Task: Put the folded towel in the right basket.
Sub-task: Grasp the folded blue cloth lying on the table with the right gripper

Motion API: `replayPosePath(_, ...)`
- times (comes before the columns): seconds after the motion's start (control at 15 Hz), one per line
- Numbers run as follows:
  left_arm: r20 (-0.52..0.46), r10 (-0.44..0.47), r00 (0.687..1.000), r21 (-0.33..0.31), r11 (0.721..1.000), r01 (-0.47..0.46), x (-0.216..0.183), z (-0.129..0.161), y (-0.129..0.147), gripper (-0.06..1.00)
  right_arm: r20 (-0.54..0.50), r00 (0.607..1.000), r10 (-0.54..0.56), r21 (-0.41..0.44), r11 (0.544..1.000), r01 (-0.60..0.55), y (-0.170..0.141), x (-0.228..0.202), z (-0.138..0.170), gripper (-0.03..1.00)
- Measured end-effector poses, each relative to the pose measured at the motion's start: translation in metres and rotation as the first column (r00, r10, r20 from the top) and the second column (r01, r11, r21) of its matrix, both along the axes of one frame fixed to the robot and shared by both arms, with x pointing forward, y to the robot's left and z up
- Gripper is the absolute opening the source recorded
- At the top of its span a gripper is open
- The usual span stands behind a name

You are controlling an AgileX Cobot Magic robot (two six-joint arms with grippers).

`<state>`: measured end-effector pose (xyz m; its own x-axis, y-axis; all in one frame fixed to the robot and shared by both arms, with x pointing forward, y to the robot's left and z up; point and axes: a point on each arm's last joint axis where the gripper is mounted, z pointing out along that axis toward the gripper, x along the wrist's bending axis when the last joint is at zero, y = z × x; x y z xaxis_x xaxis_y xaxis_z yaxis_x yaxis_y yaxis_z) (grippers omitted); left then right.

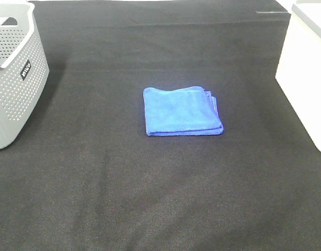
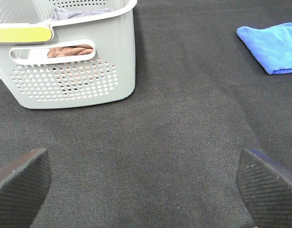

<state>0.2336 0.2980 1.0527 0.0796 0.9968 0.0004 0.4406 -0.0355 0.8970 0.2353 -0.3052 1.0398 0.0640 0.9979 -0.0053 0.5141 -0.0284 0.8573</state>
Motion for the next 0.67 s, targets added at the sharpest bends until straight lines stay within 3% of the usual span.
replayPosePath(0.67,0.000,0.033,0.999,0.006,0.999,-0.033,0.0001,0.0000,0.0004,0.99,0.001,1.000,0.000,0.000,1.000,0.000,0.0000,0.0000,0.0001,0.96)
